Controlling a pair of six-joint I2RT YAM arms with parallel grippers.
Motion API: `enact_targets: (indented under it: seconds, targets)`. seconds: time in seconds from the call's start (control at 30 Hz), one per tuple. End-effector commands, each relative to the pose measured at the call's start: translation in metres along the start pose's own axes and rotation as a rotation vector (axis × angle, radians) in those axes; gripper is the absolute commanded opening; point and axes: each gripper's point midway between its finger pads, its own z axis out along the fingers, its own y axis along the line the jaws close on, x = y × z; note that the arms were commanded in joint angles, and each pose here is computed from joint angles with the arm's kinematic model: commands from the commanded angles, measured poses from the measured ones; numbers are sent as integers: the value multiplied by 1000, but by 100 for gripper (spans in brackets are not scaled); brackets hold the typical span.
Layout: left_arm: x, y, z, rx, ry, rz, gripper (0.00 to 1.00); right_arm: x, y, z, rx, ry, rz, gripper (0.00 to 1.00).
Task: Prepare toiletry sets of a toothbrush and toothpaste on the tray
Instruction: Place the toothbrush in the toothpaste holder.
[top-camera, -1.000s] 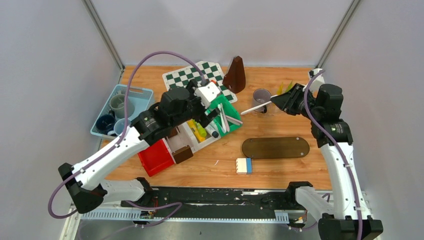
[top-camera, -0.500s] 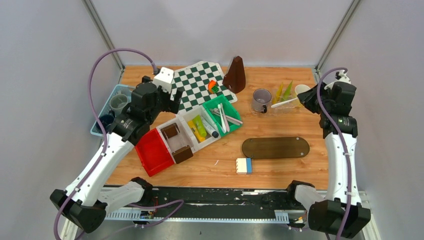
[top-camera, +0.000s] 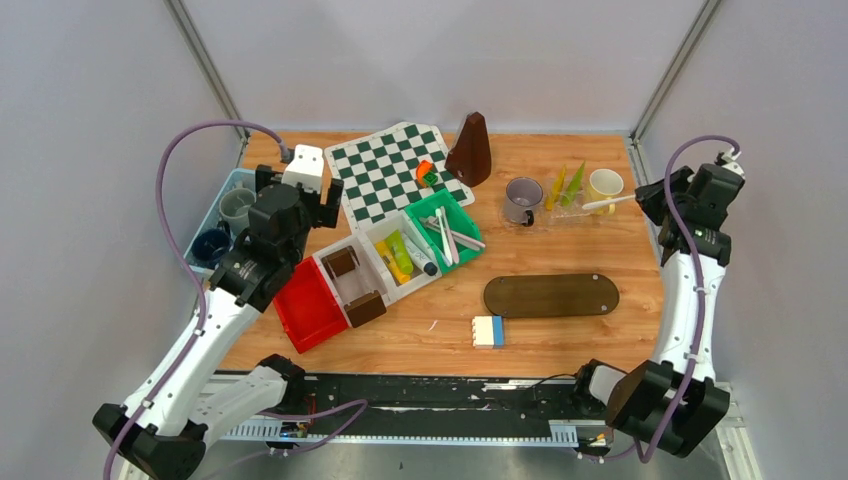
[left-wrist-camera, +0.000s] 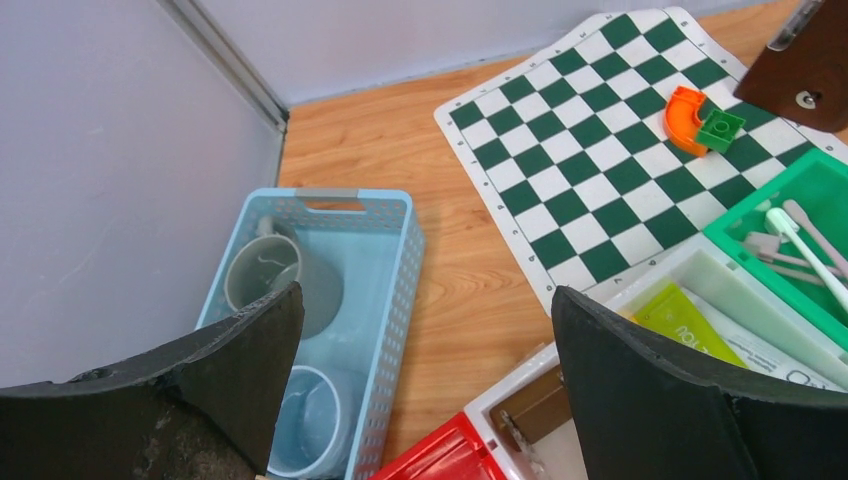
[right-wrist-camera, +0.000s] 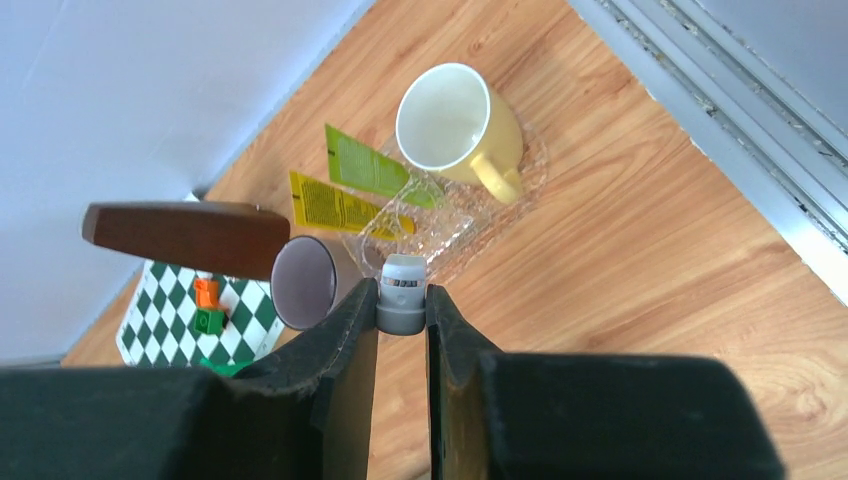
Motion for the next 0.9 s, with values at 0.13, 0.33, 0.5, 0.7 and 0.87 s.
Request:
enact_targets:
  seconds: [0.13, 0.33, 0.5, 0.7, 0.87]
  targets:
    - [-15, 18, 0, -90, -61, -4, 100, -36, 12, 20, -76, -90, 56, 0]
    - [-9, 18, 4, -103, -51, 19, 100, -34, 13, 38, -91, -57, 71, 0]
    - [-7, 18, 7, -108, -45, 31, 100, -30, 11, 51, -98, -35, 73, 0]
    - [-6, 18, 8, -108, -47, 35, 100, -33, 8, 57, -89, -38, 68, 0]
    - [-5, 18, 9, -106, -46, 35, 100, -37, 11, 57, -97, -48, 67, 0]
